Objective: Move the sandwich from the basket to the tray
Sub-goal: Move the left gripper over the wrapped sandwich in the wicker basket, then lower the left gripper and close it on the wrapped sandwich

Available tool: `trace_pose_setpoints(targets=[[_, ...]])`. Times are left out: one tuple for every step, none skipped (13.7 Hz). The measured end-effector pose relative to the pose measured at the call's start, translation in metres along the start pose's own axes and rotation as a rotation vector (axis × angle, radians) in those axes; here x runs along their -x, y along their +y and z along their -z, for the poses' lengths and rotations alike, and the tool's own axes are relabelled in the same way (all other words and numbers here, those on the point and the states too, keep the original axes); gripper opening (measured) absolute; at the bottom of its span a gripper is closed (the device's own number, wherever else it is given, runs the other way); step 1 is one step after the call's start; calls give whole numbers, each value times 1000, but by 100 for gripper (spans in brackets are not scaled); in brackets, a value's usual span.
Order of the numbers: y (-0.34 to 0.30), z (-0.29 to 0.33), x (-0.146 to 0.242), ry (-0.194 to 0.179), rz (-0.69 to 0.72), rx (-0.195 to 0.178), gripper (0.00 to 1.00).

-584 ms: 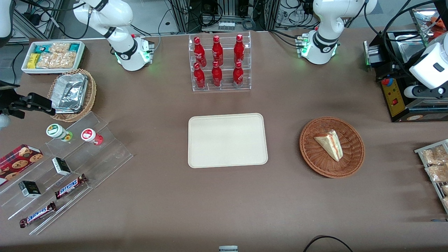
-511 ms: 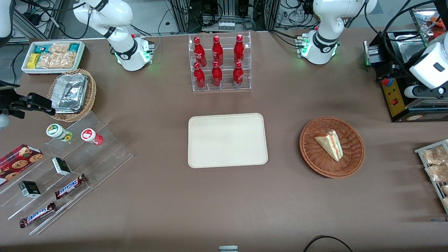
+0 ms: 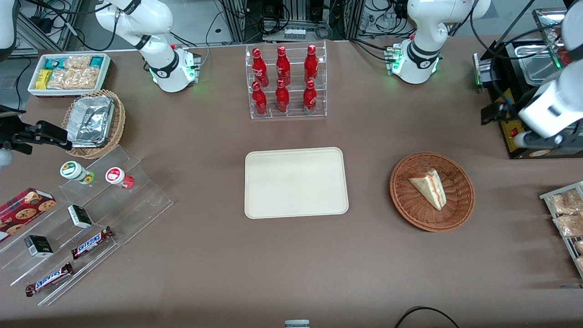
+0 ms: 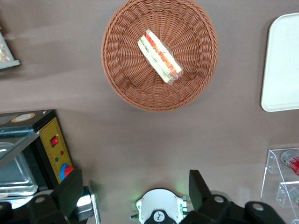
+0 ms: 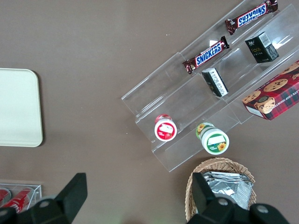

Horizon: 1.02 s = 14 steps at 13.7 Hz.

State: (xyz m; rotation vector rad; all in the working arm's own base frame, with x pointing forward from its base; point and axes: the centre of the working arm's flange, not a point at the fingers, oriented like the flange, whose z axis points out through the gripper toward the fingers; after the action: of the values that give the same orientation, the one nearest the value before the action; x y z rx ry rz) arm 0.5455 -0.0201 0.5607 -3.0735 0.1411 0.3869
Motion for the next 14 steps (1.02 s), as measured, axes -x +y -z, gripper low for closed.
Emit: trace_pose_setpoints(targets=[[1, -15, -10, 1, -2, -1, 100], [2, -31, -19, 6, -3, -1, 100], [2, -45, -26, 13, 1, -2, 100], [3, -60, -31, 22, 10, -2, 100], [3, -73, -36, 33, 22, -2, 100], [4, -84, -39, 44, 32, -2, 100], [4, -94, -41, 55, 45, -1, 100], [4, -104, -44, 64, 63, -1, 100], [5, -115, -47, 74, 90, 0, 100], [6, -125, -50, 83, 116, 2, 100], [6, -136, -54, 89, 139, 3, 100], [7, -146, -58, 93, 163, 5, 100], [7, -155, -63, 94, 195, 7, 100], [9, -162, -67, 94, 235, 10, 100]])
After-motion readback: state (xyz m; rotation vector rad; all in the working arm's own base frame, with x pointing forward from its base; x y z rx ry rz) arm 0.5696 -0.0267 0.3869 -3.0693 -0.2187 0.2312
